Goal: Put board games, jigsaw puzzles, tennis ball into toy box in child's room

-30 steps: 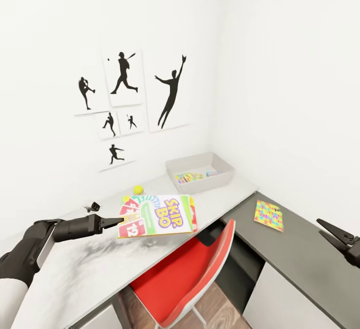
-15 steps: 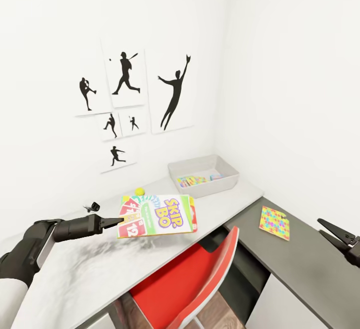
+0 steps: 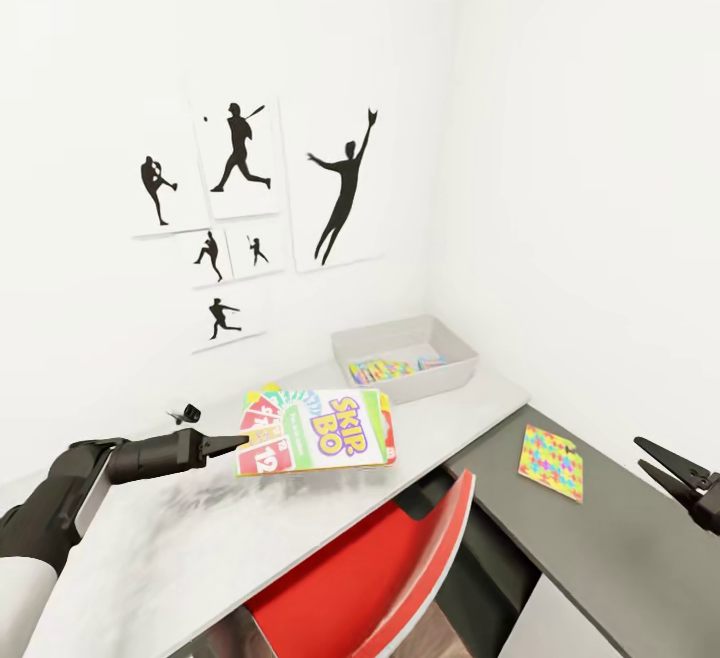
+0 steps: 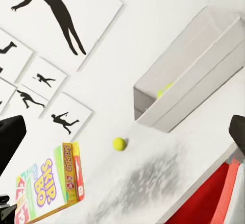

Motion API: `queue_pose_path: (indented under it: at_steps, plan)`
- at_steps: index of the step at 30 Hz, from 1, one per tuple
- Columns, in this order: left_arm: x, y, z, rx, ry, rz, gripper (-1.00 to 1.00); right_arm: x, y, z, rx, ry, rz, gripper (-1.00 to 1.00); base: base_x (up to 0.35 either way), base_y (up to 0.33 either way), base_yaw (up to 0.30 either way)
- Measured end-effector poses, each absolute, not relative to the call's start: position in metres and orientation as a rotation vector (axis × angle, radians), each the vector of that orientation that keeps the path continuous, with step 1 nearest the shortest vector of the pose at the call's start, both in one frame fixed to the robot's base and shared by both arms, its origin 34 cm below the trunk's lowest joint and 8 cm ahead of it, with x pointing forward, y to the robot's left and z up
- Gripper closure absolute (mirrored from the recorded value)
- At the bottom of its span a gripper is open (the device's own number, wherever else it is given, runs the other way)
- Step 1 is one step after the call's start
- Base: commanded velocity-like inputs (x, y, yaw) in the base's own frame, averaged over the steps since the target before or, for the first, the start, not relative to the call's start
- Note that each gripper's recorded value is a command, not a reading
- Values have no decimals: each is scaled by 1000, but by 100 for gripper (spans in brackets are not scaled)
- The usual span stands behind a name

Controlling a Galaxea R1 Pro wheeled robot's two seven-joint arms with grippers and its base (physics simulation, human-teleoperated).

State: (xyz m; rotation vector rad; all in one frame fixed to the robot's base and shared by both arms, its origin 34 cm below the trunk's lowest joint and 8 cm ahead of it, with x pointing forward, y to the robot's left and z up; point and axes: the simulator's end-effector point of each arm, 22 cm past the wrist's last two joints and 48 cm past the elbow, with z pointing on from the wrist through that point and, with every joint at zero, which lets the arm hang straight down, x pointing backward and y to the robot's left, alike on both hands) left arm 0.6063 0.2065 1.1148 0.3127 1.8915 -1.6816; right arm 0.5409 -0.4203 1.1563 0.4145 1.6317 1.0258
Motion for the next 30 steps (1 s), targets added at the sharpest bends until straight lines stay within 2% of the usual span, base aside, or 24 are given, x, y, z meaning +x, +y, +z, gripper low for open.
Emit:
queue_pose_path:
  at_steps: [5,11,20,30]
  plan:
    - [606,206,1117,316,1889,-1680,100,540,-420,1158,412,1628,1026,-100,265,-41,244]
    - [606,206,1119,320,1886,-1677,100,540,-421,1161,408,1620,1021,-100,92,-14,252]
    - [604,206,1123,326,1880,-1673,100,539,-422,1165,399,1611,1015,-100,195,-135,246]
    - [605,206,1123,326,1882,-1673,100,539,-423,1166,398,1611,1014,-100,150,-139,-3]
